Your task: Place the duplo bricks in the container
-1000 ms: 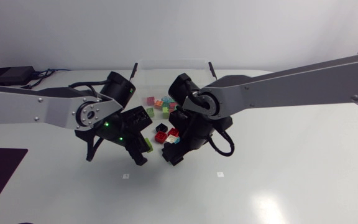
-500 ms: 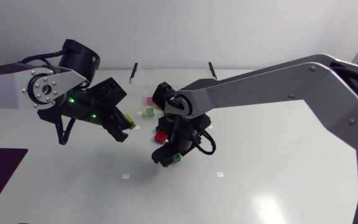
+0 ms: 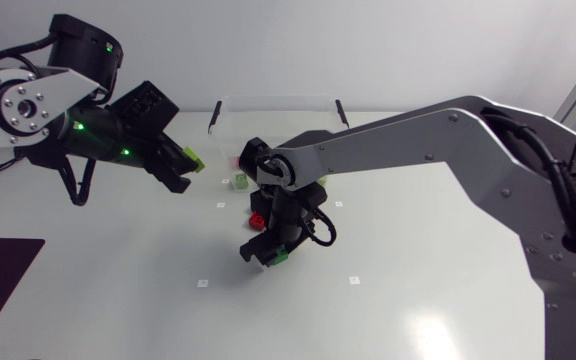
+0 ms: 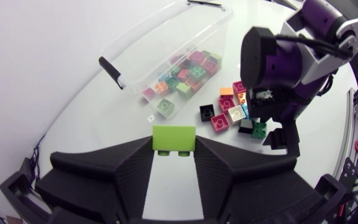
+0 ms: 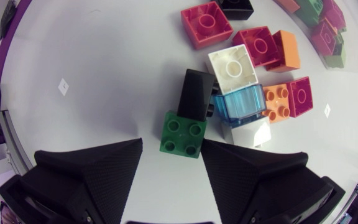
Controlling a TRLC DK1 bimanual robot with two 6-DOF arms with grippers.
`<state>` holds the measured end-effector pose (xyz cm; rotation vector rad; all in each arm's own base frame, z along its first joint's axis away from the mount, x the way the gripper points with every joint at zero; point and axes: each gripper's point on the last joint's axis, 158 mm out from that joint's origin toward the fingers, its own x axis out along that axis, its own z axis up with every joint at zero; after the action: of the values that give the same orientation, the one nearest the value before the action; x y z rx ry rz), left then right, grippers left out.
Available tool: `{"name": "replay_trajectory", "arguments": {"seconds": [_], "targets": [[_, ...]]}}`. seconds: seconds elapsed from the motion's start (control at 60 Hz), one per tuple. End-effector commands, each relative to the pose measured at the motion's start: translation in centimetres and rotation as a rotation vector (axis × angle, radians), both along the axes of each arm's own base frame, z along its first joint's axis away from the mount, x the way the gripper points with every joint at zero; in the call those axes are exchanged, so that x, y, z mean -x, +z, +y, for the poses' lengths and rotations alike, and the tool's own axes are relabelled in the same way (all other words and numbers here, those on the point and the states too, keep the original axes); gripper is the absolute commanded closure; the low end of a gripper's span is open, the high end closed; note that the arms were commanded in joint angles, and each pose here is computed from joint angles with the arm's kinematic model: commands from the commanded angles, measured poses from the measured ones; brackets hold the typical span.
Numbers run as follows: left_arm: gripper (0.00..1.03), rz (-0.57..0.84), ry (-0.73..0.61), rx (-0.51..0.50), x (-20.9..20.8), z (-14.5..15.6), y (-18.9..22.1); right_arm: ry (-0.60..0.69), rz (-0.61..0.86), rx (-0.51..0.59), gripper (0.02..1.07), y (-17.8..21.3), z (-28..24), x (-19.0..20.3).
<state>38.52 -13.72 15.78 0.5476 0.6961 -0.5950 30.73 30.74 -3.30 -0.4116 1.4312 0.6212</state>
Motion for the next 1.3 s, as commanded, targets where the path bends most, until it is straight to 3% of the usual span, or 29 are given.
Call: {"name": "replay_trajectory", "arguments": {"seconds": [0.0, 0.233, 0.367, 0.733, 1.283], "targets": [[0.76, -0.051, 0.02, 0.028, -0.7, 0.1, 2.6, -0.029, 0.029, 0.037, 0.53, -1.2, -0.4, 0.4], [0.76, -0.097, 0.031, 0.064, -1.7, -0.5, 4.6, -0.041, 0.029, 0.047, 0.71, -1.8, -1.2, -0.1], [0.76, -0.139, 0.044, 0.1, -3.1, -1.1, 5.9, -0.043, 0.016, 0.046, 0.76, -1.7, -1.7, -0.1], [0.76, -0.144, 0.052, 0.14, -6.5, -2.4, 5.6, -0.073, -0.048, -0.001, 0.76, 2.4, -3.7, -0.5], [0.75, -0.114, 0.083, 0.23, -14.1, -5.4, 3.7, -0.183, -0.245, -0.149, 0.76, 13.8, -7.2, -6.8]]}}
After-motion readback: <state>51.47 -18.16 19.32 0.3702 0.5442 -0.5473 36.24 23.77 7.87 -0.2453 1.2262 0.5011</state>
